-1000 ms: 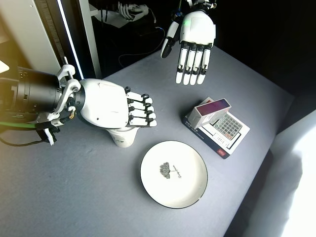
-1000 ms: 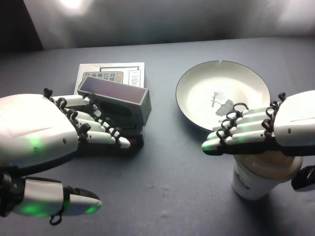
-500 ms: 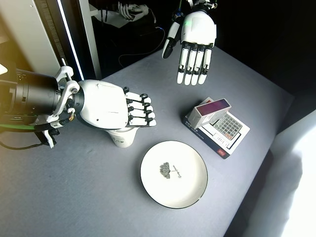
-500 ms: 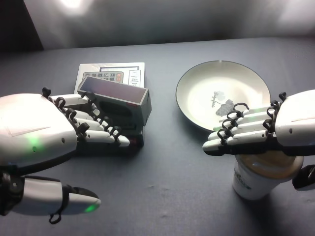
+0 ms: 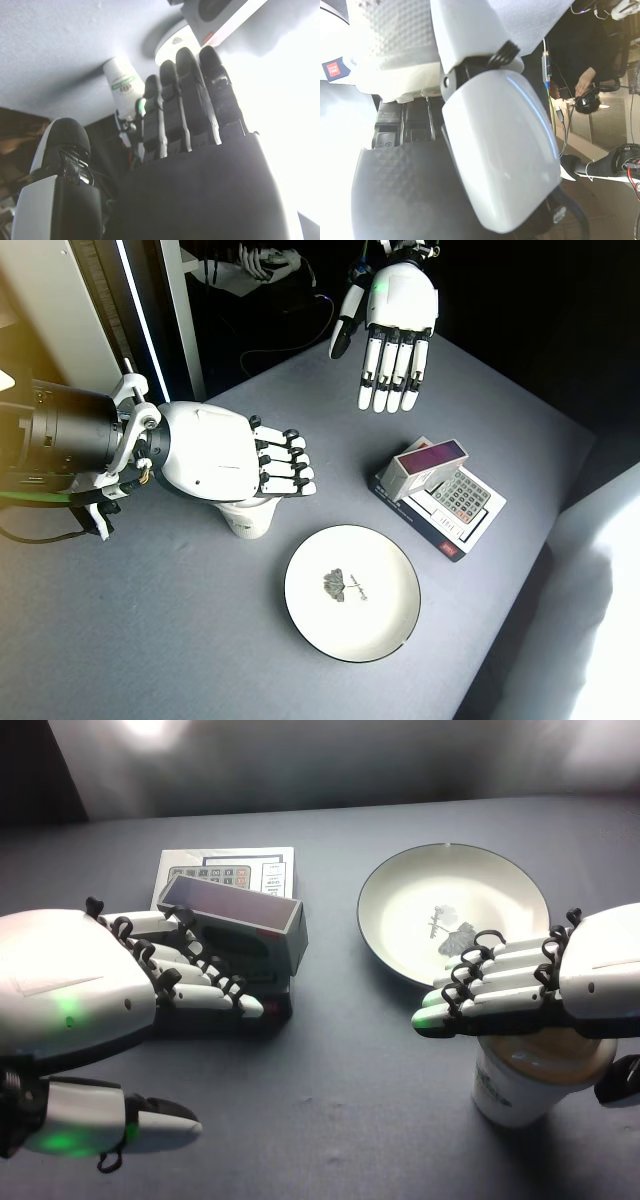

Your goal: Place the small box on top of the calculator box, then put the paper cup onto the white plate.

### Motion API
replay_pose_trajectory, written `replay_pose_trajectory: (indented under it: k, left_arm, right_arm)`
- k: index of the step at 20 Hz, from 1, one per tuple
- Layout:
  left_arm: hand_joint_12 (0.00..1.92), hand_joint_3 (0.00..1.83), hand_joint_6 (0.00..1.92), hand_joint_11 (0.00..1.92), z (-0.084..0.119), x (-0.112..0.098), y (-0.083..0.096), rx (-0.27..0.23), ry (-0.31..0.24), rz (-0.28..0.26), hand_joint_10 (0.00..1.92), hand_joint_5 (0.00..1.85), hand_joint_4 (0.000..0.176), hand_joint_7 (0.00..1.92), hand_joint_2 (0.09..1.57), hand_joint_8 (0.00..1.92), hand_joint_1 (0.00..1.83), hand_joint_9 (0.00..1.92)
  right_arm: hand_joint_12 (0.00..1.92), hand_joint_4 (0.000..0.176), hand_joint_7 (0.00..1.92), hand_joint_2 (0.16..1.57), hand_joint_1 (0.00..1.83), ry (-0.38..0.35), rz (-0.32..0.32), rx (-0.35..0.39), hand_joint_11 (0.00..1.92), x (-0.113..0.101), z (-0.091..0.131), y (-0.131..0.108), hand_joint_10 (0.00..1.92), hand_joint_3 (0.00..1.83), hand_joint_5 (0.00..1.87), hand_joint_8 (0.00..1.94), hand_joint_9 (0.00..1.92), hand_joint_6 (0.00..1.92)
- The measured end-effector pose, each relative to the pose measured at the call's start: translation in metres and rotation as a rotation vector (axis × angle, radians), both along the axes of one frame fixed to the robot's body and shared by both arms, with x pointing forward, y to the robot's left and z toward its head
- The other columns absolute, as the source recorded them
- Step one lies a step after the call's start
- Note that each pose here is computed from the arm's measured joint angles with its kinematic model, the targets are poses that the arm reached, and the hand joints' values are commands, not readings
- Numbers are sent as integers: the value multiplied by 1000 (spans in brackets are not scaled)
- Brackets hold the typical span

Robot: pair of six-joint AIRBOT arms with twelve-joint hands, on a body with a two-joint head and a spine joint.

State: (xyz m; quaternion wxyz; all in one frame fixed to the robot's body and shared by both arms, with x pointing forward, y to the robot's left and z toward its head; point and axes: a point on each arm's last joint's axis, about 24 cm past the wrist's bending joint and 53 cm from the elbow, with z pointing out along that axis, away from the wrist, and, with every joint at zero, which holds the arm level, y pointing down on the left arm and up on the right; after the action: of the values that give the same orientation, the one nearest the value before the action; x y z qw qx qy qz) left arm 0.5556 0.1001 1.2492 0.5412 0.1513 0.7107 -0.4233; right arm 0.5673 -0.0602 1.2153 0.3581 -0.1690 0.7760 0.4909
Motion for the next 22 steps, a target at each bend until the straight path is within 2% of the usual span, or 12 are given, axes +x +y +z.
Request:
replay_pose_trajectory:
  k: [4, 8, 11, 12, 15, 16, 17, 19, 20, 21, 22]
  left_arm:
    - [662, 0, 7, 91, 0, 0, 0, 0, -1, 0, 8, 374, 0, 425, 1264, 7, 279, 435]
    - [646, 1, 0, 74, 0, 1, 1, 1, -2, 3, 0, 362, 0, 406, 1271, 0, 266, 415]
    - [654, 0, 0, 81, 1, 1, 1, 0, -3, 3, 2, 361, 0, 410, 1268, 1, 290, 422]
    - [659, 0, 5, 88, 1, 1, 1, 0, -3, 3, 5, 372, 0, 420, 1269, 5, 289, 430]
    - [666, 1, 5, 112, 1, 1, 1, 0, -3, 3, 9, 384, 0, 437, 1270, 7, 259, 450]
    - [665, 0, 7, 124, 1, 1, 1, 0, -3, 3, 13, 396, 0, 451, 1264, 10, 293, 465]
    - [665, 0, 7, 131, 1, 1, 1, 0, -3, 2, 13, 398, 0, 453, 1262, 10, 298, 469]
    - [660, 1, 5, 129, 1, 1, 1, 0, -3, 3, 9, 398, 0, 455, 1268, 8, 287, 467]
    - [657, 3, 2, 129, 1, 1, 1, 0, -3, 3, 6, 389, 0, 450, 1274, 4, 256, 464]
    - [657, 1, 5, 136, 1, 1, 1, 0, -3, 3, 8, 398, 0, 459, 1272, 6, 270, 473]
    - [656, 2, 2, 136, 1, 1, 1, 0, -3, 3, 10, 393, 0, 460, 1273, 6, 275, 479]
  right_arm:
    - [14, 0, 0, 1066, 1647, 0, 1, 0, 18, 0, 0, 0, 0, 16, 0, 0, 0, 0]
    - [22, 0, 0, 1082, 1594, 0, -1, 0, 17, 0, 0, -1, 0, 20, 0, 0, 0, 0]
    - [478, 0, 10, 1146, 1574, 0, 0, 0, 0, 0, 0, -1, 13, 1, 46, 2, 55, 8]
    - [786, 0, 124, 1160, 1610, 0, 0, 0, 0, 0, 0, -1, 28, 4, 143, 12, 166, 16]
    - [1194, 0, 299, 1192, 1684, 0, 1, -1, 0, 0, 0, -1, 38, 7, 305, 14, 329, 21]
    - [1650, 0, 440, 1184, 1802, 0, 0, 0, 372, 0, 0, -1, 58, 2, 450, 22, 447, 41]
    - [1728, 0, 520, 1175, 1825, 0, 0, 1, 461, 0, 0, -1, 63, 3, 527, 17, 518, 39]
    - [1696, 0, 755, 1152, 1831, 5, -3, 9, 528, 0, 2, 0, 120, 3, 766, 32, 694, 66]
    - [1832, 0, 868, 1177, 1776, 8, -4, 13, 574, 0, 2, 0, 1156, 2, 870, 58, 584, 94]
    - [1873, 0, 749, 1181, 1648, 5, -4, 16, 611, 1, 4, 0, 1444, 51, 939, 1000, 565, 117]
    - [1834, 0, 719, 1227, 1502, 6, -4, 16, 633, 1, 4, 0, 1482, 14, 750, 1208, 556, 1122]
